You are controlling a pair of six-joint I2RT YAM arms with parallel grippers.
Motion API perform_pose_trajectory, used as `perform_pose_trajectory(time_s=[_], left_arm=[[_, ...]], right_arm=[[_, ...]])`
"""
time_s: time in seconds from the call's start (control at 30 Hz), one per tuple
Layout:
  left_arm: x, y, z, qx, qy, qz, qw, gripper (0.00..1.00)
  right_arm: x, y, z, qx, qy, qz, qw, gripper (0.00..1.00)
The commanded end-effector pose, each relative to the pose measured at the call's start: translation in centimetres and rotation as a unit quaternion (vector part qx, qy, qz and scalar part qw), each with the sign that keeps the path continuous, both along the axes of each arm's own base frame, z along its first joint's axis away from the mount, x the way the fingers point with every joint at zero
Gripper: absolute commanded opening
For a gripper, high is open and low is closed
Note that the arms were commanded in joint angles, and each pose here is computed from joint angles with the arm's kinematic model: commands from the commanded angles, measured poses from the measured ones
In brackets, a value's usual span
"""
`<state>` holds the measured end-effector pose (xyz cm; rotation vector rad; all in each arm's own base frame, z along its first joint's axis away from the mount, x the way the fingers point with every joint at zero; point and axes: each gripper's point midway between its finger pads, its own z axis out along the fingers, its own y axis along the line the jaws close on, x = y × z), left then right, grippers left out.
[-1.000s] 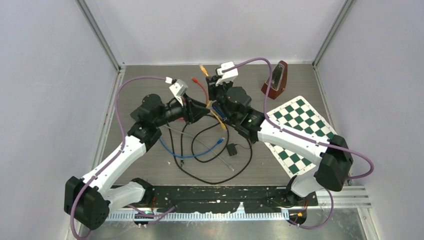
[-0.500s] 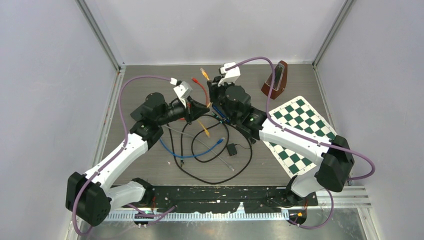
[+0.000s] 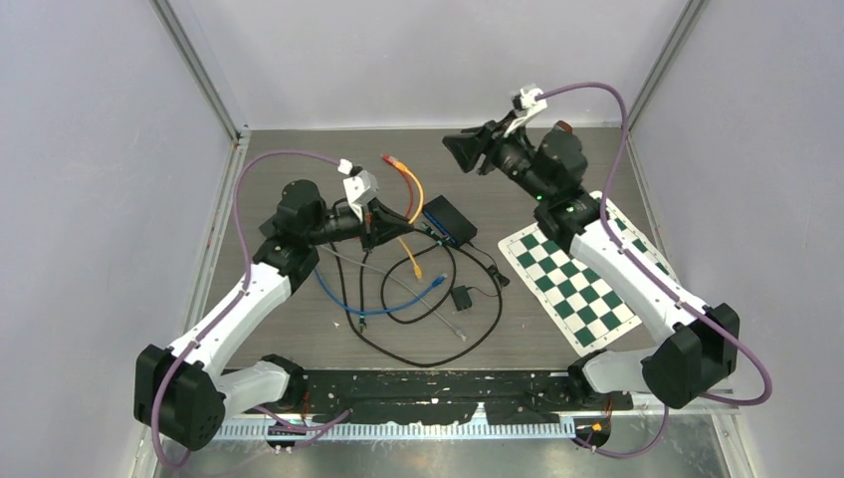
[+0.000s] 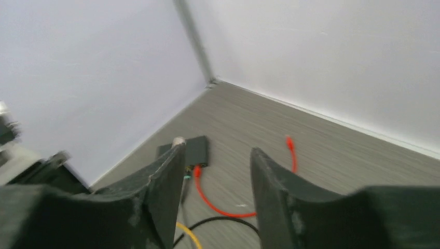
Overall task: Insert the plug into the switch port
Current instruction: Pick up the connector from the center of the board.
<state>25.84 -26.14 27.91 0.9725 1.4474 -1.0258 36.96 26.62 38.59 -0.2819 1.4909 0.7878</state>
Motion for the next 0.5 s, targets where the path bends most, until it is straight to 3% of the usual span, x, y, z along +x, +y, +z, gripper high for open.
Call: perform_pose_trajectory(time_s=[0.0, 0.1, 0.13, 0.33, 0.47], left_arm=[[-2.0, 0.4, 3.2, -0.012, -0.060, -0.082, 0.995, 0.00], [-3.7, 0.9, 3.7, -0.008, -0.048, -0.143, 0.989, 0.00], [-4.3, 1.1, 3.6, -0.003, -0.034, -0.158, 0.987, 0.00], [-7.3, 1.8, 4.2, 0.009, -0.019, -0.230, 0.973, 0.00], [-8.2, 1.9, 4.4, 0.002, 0.006, -0.256, 0.967, 0.00]], right_arm=[[-5.6, 0.9, 2.0, -0.014, -0.099, 0.234, 0.967, 0.62], [-8.2, -0.1, -0.5, -0.077, -0.183, 0.323, 0.925, 0.65], [-9.2, -0.2, -2.0, -0.114, -0.233, 0.349, 0.900, 0.65], [-8.9, -0.7, -2.9, -0.200, -0.415, 0.310, 0.831, 0.66], [-7.9, -0.1, -3.4, -0.222, -0.449, 0.329, 0.800, 0.67]])
